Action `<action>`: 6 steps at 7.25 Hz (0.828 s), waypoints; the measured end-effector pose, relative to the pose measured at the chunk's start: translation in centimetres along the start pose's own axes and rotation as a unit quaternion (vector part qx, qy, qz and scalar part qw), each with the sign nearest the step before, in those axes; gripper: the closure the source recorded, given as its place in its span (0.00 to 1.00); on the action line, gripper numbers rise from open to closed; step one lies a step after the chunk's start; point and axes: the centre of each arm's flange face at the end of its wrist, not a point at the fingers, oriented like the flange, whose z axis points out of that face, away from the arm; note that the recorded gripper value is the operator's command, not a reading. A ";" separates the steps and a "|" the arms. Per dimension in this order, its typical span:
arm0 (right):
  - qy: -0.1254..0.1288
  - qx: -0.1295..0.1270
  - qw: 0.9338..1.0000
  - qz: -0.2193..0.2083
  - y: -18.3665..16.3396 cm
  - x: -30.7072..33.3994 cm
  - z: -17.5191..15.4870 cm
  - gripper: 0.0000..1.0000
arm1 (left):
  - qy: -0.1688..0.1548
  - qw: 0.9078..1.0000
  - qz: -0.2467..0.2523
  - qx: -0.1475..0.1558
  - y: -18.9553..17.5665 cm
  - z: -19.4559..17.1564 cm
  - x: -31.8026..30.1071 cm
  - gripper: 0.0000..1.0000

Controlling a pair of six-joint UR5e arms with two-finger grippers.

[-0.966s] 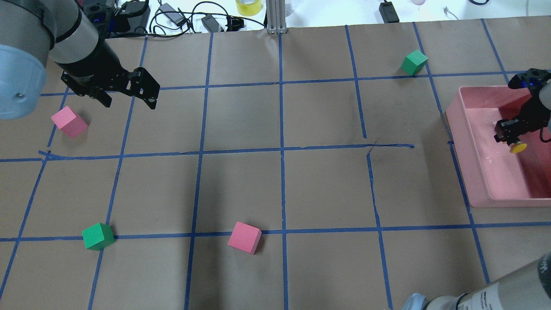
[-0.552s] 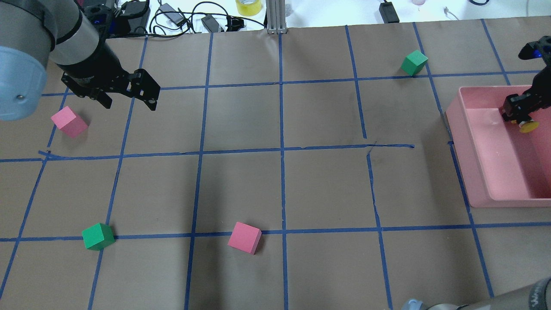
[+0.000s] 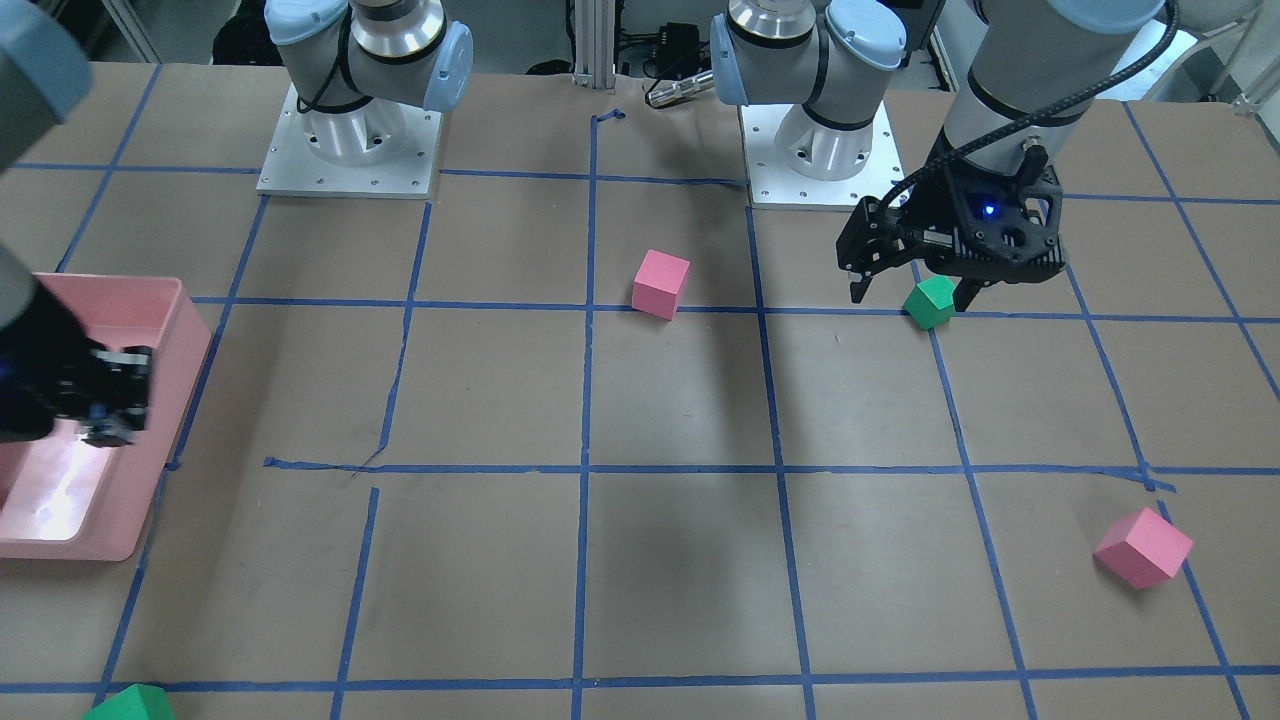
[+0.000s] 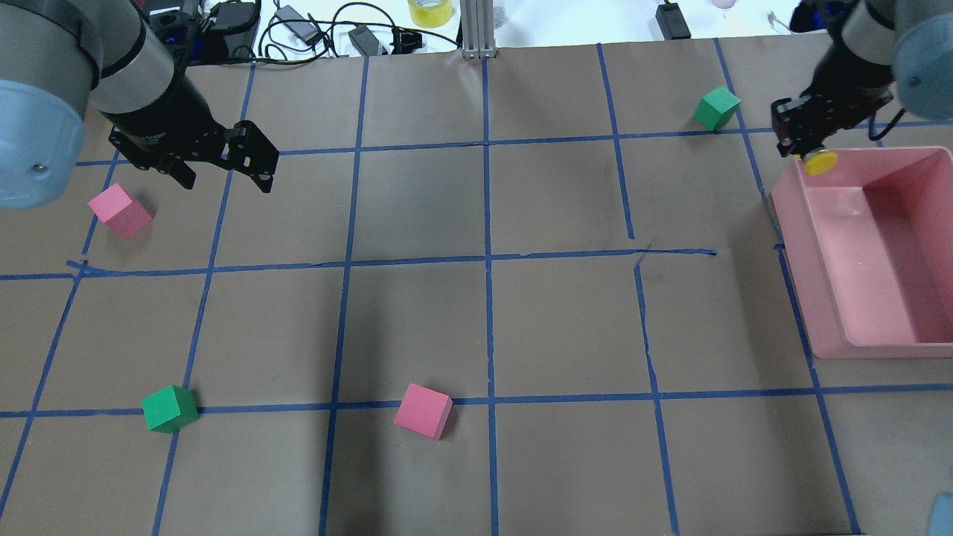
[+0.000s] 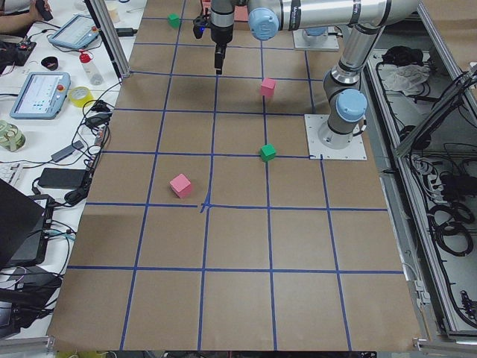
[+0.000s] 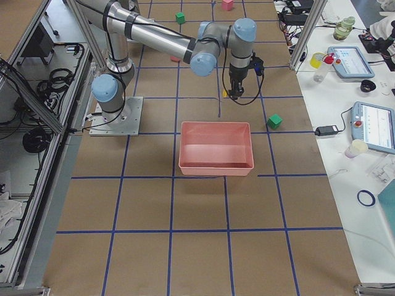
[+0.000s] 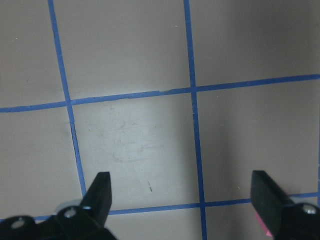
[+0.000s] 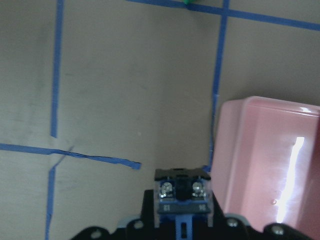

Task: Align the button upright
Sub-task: 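Lift the switch out of the tray with the right gripper, then carry the switch to the table center and set it down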

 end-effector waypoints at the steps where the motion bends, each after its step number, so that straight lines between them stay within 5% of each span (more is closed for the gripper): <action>1: -0.002 0.005 1.000 0.009 -0.7 -6.8 -0.2 1.00 | 0.000 1.000 0.000 0.000 0.0 0.0 0.0 0.00; 6: -0.035 0.061 0.996 0.054 -0.2 -34.6 6.6 1.00 | 0.000 1.000 0.000 -0.001 0.0 0.1 0.0 0.00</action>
